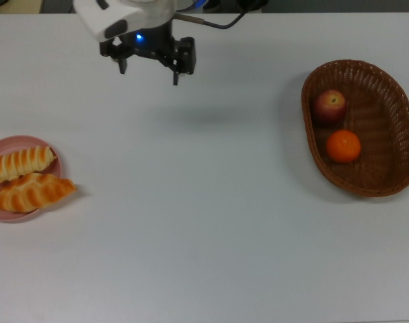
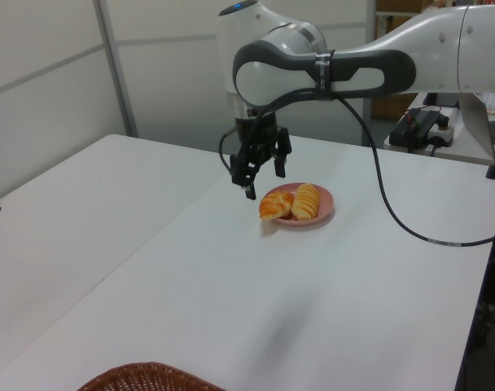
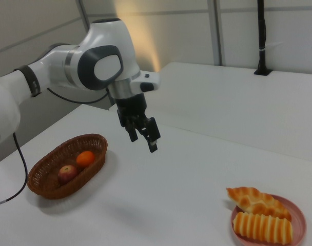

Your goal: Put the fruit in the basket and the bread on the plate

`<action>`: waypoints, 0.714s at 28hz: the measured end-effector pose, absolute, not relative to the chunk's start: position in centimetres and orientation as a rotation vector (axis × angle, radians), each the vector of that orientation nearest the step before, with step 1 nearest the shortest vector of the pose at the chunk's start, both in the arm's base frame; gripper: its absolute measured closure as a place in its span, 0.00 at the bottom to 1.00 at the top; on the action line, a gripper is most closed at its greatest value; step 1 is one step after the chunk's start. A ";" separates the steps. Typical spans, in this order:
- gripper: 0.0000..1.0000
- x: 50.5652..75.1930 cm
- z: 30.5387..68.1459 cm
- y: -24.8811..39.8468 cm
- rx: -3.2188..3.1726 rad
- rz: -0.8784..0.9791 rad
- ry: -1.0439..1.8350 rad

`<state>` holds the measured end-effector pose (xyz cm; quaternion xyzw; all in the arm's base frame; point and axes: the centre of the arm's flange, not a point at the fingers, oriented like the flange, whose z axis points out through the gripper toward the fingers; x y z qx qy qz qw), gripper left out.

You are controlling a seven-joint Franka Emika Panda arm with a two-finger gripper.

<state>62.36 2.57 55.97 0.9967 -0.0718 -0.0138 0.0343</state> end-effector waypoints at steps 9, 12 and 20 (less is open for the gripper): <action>0.00 62.4 56.0 1.3 3.056 -0.042 -0.242; 0.00 62.4 56.1 0.8 3.054 -0.041 -0.246; 0.00 61.5 58.2 -0.7 3.056 0.010 -0.242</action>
